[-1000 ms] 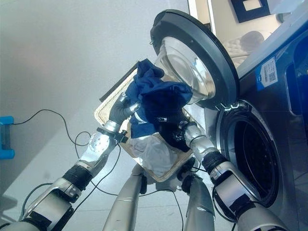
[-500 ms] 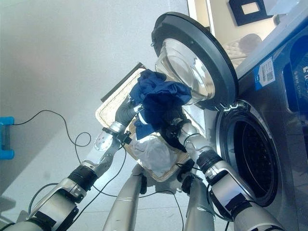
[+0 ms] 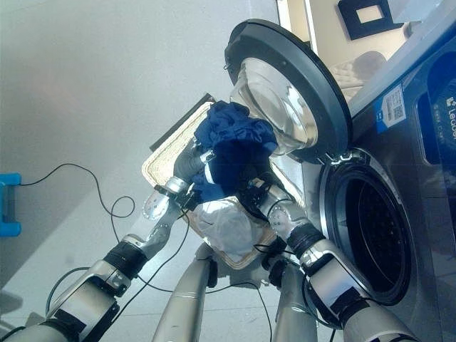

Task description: Put the clothes into the washing machine.

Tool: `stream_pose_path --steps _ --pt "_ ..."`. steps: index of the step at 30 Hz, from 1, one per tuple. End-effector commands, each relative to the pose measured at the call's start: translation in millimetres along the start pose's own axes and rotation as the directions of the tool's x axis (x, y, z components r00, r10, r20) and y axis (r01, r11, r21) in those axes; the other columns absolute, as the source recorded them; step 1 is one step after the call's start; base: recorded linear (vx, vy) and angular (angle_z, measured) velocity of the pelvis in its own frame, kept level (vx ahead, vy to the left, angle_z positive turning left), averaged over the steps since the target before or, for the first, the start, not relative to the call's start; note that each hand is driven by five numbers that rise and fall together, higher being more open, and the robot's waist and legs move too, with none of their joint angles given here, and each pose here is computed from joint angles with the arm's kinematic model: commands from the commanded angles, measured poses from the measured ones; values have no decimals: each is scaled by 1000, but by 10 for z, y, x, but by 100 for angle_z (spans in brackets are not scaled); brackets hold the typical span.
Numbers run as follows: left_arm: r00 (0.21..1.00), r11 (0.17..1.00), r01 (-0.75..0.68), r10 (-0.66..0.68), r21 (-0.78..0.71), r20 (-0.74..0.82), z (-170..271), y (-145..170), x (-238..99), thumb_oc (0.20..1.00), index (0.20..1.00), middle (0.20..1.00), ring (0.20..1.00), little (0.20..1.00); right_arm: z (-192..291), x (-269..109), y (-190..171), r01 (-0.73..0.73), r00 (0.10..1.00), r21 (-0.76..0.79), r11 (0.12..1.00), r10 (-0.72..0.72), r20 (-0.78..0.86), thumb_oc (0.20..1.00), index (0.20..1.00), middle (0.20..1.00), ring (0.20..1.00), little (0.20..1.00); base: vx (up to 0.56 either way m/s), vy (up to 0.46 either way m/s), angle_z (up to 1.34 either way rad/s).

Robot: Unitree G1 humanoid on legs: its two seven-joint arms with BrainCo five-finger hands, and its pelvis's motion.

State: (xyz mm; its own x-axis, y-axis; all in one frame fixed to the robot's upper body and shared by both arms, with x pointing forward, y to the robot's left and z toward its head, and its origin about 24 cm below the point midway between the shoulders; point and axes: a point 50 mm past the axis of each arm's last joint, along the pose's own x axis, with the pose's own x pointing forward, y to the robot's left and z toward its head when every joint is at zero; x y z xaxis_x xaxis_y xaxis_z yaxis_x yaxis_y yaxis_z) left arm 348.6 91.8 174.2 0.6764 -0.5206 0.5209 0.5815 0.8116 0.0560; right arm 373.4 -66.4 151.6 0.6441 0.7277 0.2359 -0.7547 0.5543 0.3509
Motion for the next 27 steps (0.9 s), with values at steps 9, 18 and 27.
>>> stream_pose_path --steps 9,18,27 --pt "988 992 126 -128 -24 -86 -266 -440 92 200 200 200 200 200 329 313 537 -275 931 66 959 248 270 200 200 200 200 200 5 9 -3" --pt "989 994 107 -105 6 -107 -302 -403 110 200 200 200 200 200 289 249 350 -185 943 115 976 144 300 200 200 200 200 200 -8 34 -11" --pt "979 990 128 -116 62 -170 -362 -344 75 464 464 464 464 464 289 125 196 -140 919 187 972 58 389 200 200 200 200 200 -23 63 -26"
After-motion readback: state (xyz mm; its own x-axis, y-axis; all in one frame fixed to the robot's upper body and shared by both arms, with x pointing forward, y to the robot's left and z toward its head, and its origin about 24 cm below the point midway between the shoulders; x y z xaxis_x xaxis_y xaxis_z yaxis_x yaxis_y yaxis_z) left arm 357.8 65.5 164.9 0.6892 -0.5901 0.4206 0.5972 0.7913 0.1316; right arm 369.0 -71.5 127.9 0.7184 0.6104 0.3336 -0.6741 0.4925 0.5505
